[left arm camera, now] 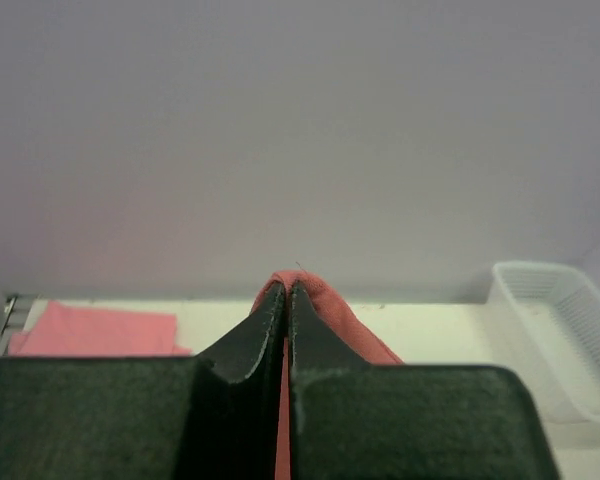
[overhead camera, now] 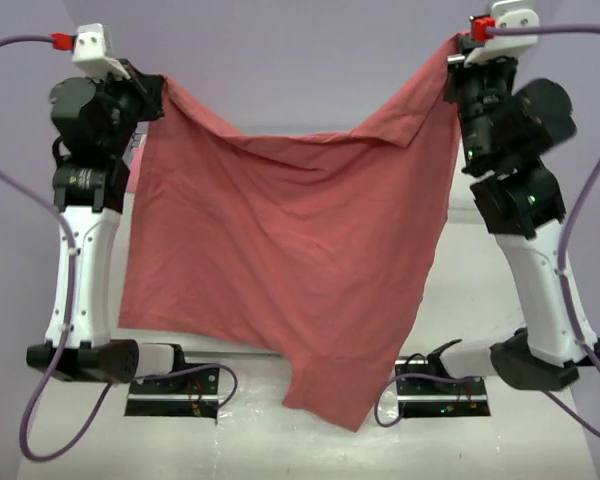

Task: Fold and stack the t-shirts
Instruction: Flatten out the tshirt

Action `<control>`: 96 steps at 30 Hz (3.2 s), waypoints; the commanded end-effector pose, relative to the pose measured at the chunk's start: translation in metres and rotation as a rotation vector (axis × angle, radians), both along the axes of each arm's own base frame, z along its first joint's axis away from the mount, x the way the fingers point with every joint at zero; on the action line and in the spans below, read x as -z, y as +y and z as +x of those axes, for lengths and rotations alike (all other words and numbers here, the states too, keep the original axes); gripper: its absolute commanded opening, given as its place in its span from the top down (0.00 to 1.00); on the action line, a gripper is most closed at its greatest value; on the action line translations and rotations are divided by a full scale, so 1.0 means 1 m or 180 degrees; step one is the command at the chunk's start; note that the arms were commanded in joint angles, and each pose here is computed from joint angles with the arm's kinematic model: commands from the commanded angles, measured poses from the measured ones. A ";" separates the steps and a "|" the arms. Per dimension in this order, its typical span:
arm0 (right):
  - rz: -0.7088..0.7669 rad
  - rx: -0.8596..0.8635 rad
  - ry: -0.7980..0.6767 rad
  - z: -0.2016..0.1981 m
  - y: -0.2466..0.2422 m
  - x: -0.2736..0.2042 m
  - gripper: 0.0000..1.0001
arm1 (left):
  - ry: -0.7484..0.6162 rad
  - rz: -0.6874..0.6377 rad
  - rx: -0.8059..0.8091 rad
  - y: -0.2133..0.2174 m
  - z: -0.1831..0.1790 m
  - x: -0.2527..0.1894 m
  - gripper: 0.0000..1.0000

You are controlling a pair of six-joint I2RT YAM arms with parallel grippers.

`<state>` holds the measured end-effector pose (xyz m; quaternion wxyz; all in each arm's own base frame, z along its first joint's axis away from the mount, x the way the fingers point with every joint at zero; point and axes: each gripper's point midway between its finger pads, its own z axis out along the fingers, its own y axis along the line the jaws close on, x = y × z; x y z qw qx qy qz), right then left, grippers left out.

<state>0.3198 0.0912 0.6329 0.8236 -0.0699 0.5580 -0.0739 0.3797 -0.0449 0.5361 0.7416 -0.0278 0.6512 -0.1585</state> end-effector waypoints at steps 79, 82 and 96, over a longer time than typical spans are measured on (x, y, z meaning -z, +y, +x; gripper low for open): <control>0.0129 -0.0865 0.0023 0.004 0.024 0.053 1.00 | -0.0660 0.0704 -0.0849 -0.019 0.034 0.026 1.00; 0.0421 -0.1090 -0.0041 -0.074 0.018 0.058 1.00 | -0.0541 0.0460 -0.0640 -0.040 -0.038 0.033 1.00; 0.0458 -0.1347 0.0335 -0.142 0.038 0.066 1.00 | -0.0239 0.0028 -0.0104 -0.024 -0.154 0.028 1.00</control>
